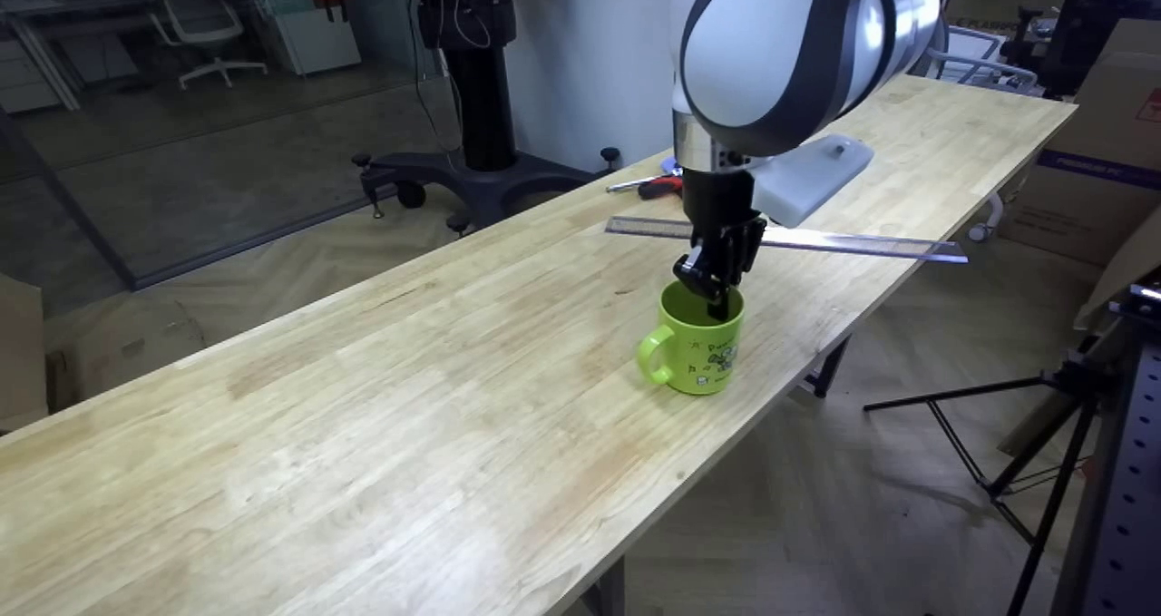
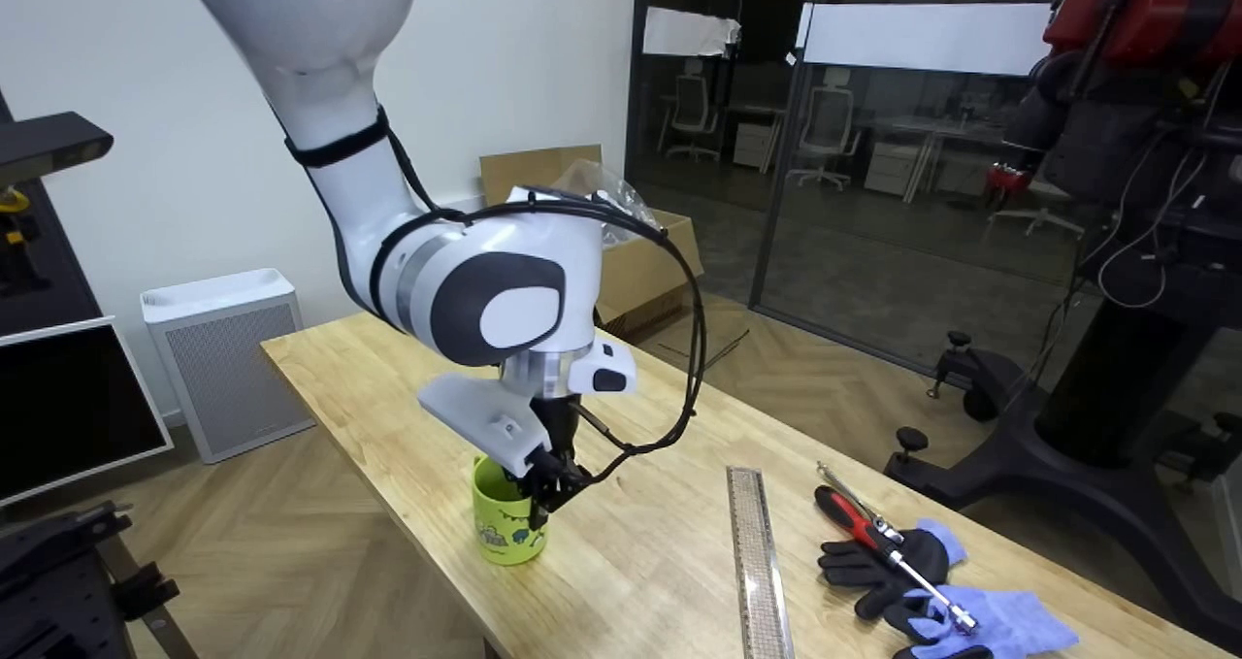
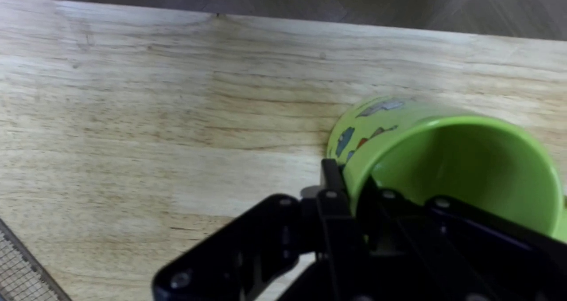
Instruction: Move the mug backward
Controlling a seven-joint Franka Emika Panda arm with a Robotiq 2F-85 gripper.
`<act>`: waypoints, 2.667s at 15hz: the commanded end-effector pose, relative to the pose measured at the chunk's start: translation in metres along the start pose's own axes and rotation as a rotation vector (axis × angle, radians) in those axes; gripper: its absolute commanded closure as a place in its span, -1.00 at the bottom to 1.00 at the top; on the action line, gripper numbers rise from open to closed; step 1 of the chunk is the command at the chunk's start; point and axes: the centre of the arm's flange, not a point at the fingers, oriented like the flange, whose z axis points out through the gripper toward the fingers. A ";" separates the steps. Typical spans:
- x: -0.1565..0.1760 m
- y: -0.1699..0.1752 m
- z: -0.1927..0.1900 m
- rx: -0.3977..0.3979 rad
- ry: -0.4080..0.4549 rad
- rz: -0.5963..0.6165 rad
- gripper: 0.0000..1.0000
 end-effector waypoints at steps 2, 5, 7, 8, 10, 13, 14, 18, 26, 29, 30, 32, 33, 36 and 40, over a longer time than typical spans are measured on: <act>0.000 0.007 -0.005 0.022 -0.046 -0.004 0.95; 0.000 0.005 0.000 0.012 -0.036 0.000 0.81; 0.000 0.006 0.000 0.013 -0.039 0.002 0.81; 0.000 0.006 0.000 0.013 -0.040 0.002 0.81; 0.000 0.006 0.000 0.013 -0.041 0.002 0.81; 0.005 0.008 -0.003 0.010 -0.012 0.044 0.95; 0.013 0.013 -0.006 0.009 0.014 0.080 0.95; 0.049 0.035 -0.018 0.009 0.137 0.249 0.95; 0.123 0.044 -0.016 0.020 0.088 0.468 0.95; 0.144 0.026 -0.014 -0.009 0.062 0.475 0.95; 0.151 0.016 -0.014 -0.013 0.060 0.471 0.95; 0.163 -0.006 -0.014 -0.009 0.057 0.455 0.95; 0.167 -0.018 -0.015 -0.005 0.061 0.445 0.95; 0.175 -0.048 -0.017 0.004 0.077 0.422 0.95; 0.177 -0.065 -0.020 0.003 0.075 0.406 0.95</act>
